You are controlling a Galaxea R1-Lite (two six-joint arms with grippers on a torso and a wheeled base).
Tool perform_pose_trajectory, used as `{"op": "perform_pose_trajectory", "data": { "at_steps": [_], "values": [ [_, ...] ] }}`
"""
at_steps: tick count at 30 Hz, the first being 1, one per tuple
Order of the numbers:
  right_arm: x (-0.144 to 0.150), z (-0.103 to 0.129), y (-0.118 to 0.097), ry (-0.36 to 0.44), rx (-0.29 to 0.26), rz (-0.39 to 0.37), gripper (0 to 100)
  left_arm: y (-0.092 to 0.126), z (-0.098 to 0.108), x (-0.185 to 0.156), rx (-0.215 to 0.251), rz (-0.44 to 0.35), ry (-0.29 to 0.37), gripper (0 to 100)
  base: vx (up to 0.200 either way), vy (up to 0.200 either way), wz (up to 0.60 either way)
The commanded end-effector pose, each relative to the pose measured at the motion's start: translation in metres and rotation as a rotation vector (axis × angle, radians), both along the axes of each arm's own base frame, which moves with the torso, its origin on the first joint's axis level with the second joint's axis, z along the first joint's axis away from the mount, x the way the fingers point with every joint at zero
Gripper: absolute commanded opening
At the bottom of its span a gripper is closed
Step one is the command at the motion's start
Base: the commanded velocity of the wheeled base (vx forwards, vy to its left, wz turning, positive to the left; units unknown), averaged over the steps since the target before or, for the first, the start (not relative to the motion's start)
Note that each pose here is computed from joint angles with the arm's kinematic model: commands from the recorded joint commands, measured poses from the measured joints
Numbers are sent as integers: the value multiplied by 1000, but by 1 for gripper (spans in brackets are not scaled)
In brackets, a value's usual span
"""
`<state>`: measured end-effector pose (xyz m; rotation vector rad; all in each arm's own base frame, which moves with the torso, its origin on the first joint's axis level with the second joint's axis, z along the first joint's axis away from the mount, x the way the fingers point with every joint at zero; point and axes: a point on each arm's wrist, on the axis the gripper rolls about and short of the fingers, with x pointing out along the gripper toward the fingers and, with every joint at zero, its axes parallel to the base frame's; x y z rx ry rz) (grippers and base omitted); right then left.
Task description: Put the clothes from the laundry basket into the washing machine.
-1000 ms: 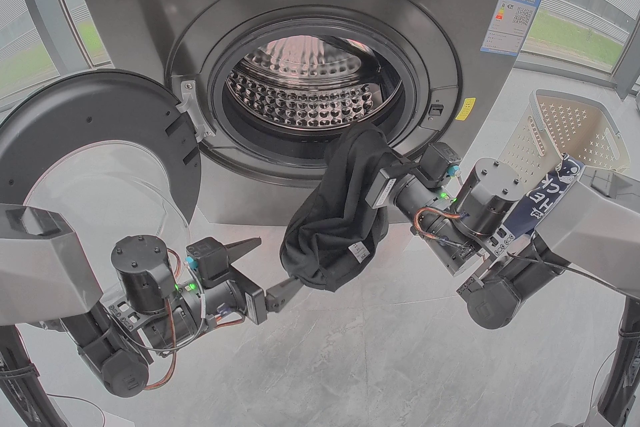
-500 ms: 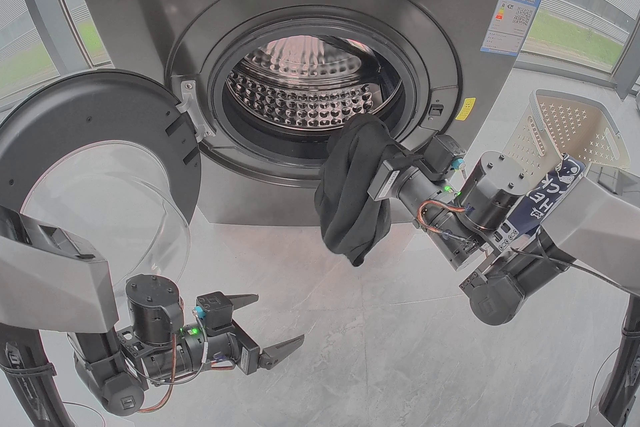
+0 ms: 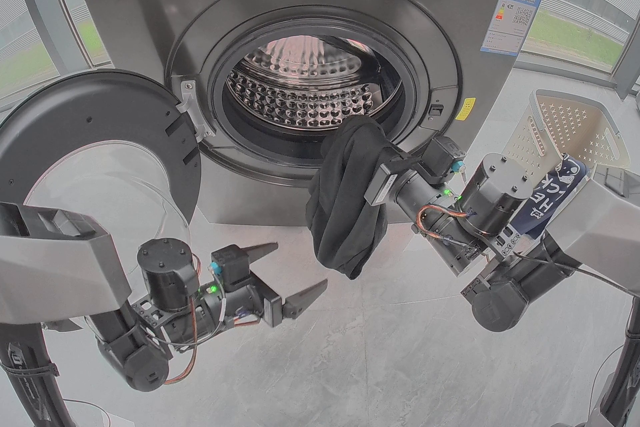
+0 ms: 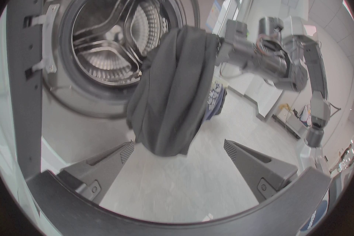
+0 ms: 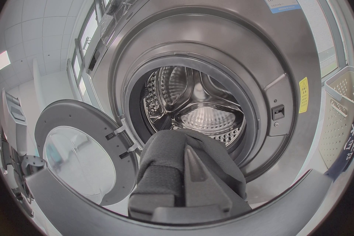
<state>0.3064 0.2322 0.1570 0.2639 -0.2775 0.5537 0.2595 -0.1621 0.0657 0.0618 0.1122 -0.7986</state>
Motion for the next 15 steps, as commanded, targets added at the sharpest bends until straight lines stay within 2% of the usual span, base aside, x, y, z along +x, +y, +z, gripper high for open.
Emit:
{"op": "perform_pose_trajectory", "data": {
  "at_steps": [1, 9, 15],
  "values": [
    [-7, 1, 7, 0, 0, 25, 0, -24, 21, 26, -114, -9, -91, 100, 0, 0, 0],
    [-11, -1, 12, 4, -5, 41, 0, -39, 17, 39, -139, -30, -103, 100, 0, 0, 0],
    [-12, -5, 19, 10, -10, 56, 0, -50, 22, 33, -181, -63, -85, 100, 0, 0, 0]
  ]
}}
